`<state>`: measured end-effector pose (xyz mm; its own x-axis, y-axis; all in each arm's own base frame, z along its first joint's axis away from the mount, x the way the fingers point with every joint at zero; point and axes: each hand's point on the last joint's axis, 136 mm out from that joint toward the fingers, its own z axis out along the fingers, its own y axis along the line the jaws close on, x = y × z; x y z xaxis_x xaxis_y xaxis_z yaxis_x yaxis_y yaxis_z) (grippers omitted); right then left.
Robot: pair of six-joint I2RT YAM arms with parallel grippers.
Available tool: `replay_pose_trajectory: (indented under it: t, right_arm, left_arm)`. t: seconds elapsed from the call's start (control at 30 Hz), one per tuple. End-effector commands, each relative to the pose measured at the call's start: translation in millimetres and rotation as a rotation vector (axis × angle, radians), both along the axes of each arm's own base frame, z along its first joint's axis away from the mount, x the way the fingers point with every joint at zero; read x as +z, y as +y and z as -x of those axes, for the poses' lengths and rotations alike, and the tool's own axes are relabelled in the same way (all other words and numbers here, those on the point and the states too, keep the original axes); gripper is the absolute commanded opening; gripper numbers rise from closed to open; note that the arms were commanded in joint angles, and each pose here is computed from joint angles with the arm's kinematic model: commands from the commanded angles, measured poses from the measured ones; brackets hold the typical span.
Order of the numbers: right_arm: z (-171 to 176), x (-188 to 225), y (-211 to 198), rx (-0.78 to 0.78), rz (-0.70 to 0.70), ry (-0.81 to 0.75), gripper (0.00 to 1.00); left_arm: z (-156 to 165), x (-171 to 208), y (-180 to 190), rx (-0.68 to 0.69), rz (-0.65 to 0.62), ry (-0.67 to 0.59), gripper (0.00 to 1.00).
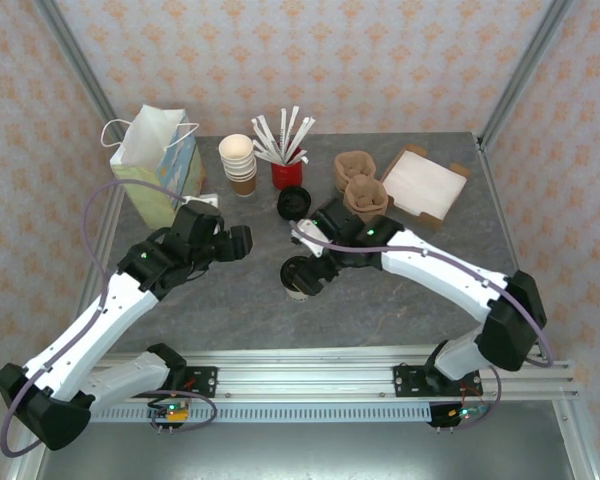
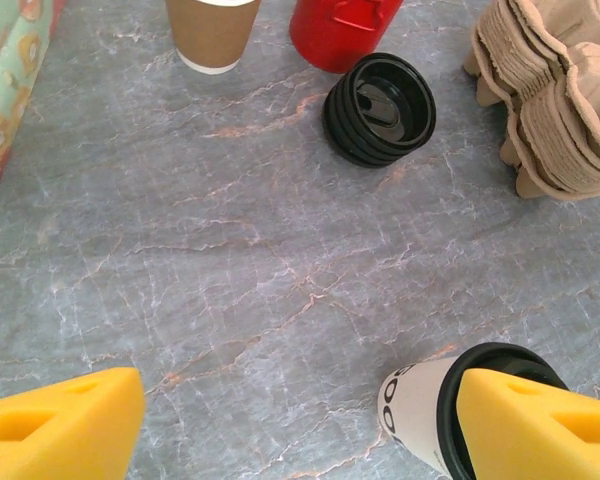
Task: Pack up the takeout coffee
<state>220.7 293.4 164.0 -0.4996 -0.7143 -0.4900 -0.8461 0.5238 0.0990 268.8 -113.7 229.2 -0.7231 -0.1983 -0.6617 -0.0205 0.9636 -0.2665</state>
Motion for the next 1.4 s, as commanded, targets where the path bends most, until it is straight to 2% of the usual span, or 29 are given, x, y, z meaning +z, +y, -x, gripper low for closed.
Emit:
replay_pose_trajectory:
  t: [0.0, 0.73, 0.97, 1.13, 1.37]
  right_arm:
    - [-4, 3, 10, 0.072, 0.050, -0.057, 0.95]
    - [-9, -25, 17, 0.115, 0.155, -0.002, 0.85]
    - [-6, -38, 11, 0.109, 0.195, 0.027, 0.75]
    - [-3, -49, 2, 0.090, 0.232, 0.040, 0.72]
    - [1, -72, -14, 0.074, 0.351, 0.054, 0.66]
  left_arm:
    - [9, -7, 6, -0.001, 0.002, 0.041, 0.82]
    - [10, -10, 13, 0.008, 0.003, 0.041, 0.82]
    - [11, -10, 14, 0.012, 0.007, 0.040, 0.82]
    - [11, -10, 14, 0.013, 0.008, 0.038, 0.83]
    - [11, -8, 14, 0.012, 0.004, 0.037, 0.82]
